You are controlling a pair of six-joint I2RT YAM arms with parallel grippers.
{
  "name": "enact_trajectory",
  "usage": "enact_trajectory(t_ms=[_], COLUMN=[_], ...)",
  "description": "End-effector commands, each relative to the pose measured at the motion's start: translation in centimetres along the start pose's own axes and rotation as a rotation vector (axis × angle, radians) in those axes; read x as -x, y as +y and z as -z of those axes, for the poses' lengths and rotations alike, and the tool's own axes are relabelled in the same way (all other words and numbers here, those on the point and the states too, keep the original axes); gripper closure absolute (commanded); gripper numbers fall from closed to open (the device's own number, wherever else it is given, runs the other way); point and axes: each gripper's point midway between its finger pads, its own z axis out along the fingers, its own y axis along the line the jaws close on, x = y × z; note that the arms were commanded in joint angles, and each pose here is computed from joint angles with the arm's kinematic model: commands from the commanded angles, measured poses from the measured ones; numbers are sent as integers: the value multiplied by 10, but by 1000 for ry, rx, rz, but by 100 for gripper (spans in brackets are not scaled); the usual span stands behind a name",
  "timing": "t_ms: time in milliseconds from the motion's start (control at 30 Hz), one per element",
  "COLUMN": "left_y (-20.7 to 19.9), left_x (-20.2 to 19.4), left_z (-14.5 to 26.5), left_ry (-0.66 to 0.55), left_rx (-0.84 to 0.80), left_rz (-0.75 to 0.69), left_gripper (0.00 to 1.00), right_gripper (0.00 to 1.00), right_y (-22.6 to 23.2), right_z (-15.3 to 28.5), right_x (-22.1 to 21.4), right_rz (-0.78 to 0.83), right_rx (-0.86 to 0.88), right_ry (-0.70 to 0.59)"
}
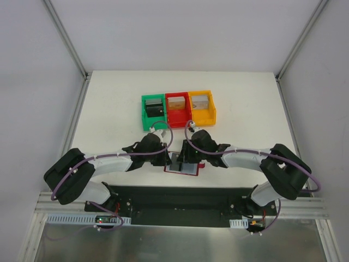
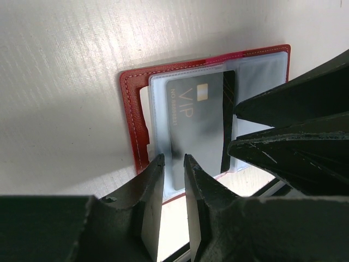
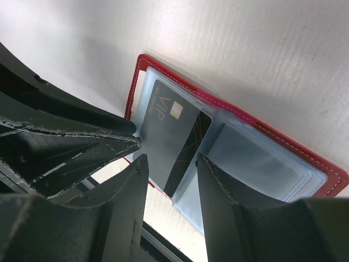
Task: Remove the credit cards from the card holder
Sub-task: Remove the credit card from the card holder.
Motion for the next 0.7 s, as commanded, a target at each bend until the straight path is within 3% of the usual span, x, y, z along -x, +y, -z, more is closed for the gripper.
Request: enact_trajectory(t_ms=[0,667], left_y=[8,14], left_x=[-8,-17], left_z=[-1,-5], left_ry=[22,46], left_rx=[13,23], left_rz=[23,39], left_gripper=[80,83], right_gripper=[57,76], right_y=[-9,-13], right_z=[-4,-9], right_x=[-3,-3], right_rz=[-20,-104], right_rx=[-19,50], right_ry=[0,-16])
